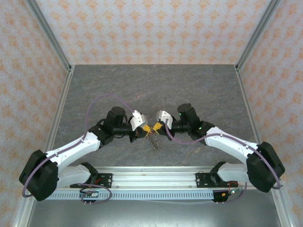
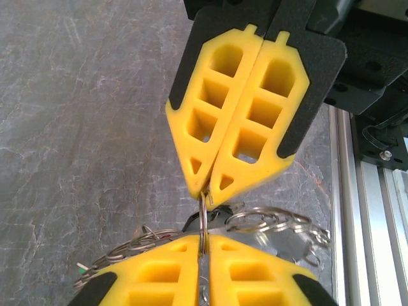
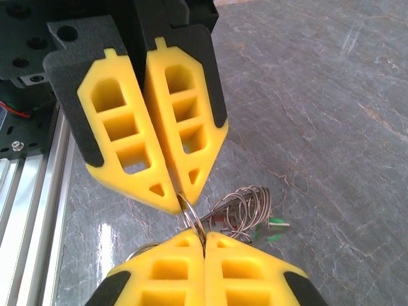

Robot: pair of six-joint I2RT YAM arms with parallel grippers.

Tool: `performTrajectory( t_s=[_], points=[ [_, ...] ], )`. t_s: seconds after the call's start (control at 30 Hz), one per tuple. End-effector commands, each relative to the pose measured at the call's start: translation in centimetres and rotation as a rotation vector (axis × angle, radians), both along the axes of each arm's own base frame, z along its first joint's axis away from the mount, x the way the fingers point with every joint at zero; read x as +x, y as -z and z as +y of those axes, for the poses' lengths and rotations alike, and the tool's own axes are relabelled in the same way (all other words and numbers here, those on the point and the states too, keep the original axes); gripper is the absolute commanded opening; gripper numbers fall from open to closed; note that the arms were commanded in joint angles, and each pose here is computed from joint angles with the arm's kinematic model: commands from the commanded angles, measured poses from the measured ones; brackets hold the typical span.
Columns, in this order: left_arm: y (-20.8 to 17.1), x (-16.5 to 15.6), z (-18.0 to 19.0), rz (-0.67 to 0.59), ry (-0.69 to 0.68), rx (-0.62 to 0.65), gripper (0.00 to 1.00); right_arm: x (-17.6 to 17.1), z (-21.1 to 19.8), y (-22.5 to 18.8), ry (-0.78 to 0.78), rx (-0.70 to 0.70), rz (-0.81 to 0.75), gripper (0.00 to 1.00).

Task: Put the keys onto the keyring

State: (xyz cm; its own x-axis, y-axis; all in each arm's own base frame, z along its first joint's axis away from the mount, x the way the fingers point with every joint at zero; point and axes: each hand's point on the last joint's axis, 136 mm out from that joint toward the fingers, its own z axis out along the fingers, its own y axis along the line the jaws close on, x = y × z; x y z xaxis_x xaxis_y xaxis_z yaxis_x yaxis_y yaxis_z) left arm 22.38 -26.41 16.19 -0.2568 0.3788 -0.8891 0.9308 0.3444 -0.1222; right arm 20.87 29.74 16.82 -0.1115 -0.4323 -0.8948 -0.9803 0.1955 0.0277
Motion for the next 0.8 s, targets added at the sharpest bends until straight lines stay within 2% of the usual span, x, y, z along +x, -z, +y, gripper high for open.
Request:
performTrajectory(
  t_s=[0.0,0.27,0.47,0.6,0.7,0.77],
  points=[
    [-1.2,0.0,-0.4,-0.048,0.009,-0.018,0.13,0.2,0.2,-2.4,-0.018,0.02,-0.053,0.0],
    [-1.1,-0.5,-1.2,-0.035,0.066,0.008,0.17,-0.4,0.7,-2.0,-0.044,-0.06,-0.071,0.0],
    [-0.7,-1.1,-1.7,-0.01,0.123,0.03,0.2,-0.3,0.9,-2.4,-0.047,-0.041,-0.089,0.0],
    [-0.2,-1.3,-1.8,0.009,0.139,0.04,0.12,-0.1,0.9,-2.5,-0.041,-0.037,-0.102,0.0],
    [0.0,-1.0,-1.6,0.004,0.12,0.049,0.0,0.3,0.6,-2.4,-0.009,-0.037,-0.115,0.0],
    [0.0,-0.5,-1.4,-0.009,0.08,0.045,0.0,0.4,0.4,-2.1,0.014,-0.031,-0.118,0.0]
  ],
)
